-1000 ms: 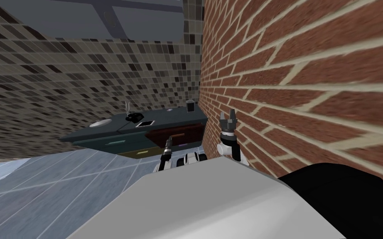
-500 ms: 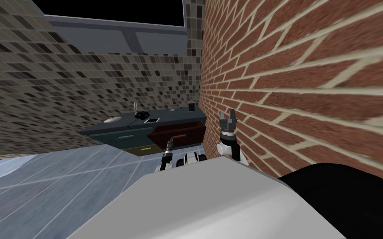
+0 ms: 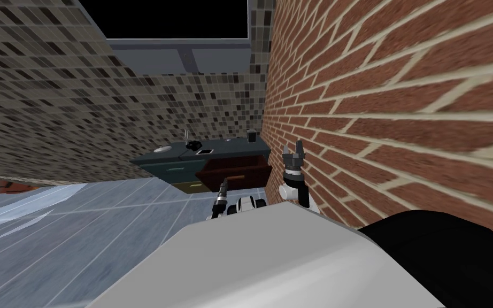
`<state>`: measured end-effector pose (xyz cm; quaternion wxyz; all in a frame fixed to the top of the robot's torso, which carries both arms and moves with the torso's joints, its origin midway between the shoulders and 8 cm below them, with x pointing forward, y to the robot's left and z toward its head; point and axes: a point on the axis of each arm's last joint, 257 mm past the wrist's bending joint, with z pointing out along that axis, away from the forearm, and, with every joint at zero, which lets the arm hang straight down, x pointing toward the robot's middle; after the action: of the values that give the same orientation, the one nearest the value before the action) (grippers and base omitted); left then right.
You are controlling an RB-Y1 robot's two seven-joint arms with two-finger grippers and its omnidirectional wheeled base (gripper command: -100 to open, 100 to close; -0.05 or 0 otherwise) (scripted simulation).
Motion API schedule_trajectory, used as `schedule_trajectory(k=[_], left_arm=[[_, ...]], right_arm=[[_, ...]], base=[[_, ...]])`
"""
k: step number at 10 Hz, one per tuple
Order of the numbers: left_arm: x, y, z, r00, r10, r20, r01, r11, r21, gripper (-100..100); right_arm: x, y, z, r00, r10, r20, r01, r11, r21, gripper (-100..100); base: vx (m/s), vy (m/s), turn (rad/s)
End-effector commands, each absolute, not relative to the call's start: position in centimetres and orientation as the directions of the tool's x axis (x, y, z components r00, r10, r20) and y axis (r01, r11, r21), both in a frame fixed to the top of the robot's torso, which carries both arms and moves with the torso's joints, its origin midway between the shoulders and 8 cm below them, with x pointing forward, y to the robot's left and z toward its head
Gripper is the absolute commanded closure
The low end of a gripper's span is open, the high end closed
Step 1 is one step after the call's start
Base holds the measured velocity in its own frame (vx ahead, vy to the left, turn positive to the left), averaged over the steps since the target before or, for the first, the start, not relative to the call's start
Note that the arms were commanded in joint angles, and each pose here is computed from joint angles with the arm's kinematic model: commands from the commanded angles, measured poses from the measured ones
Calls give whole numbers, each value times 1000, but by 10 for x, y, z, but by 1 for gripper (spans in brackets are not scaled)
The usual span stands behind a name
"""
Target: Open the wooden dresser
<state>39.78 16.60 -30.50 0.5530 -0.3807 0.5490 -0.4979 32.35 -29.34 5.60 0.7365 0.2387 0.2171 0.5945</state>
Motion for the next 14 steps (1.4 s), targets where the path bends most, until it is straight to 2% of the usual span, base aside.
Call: schedule_trajectory(k=[1, 9, 10, 14], left_arm=[[407, 163, -289, -97, -969, -229, 133, 216, -967, -100], [422, 158, -253, -89, -969, -230, 133, 217, -967, -100], [423, 158, -253, -89, -969, -230, 130, 217, -967, 0], [423, 158, -253, -89, -969, -230, 131, 217, -967, 0]], right_arm=[[323, -293, 56, 199, 979, -36, -772, 179, 610, 0], [323, -293, 56, 199, 979, -36, -772, 179, 610, 0], [323, -293, 56, 199, 979, -36, -772, 179, 610, 0], [323, -293, 56, 199, 979, -36, -772, 179, 610, 0]], base=[[-31, 15, -30], [-23, 10, -8], [0, 0, 0], [0, 0, 0]])
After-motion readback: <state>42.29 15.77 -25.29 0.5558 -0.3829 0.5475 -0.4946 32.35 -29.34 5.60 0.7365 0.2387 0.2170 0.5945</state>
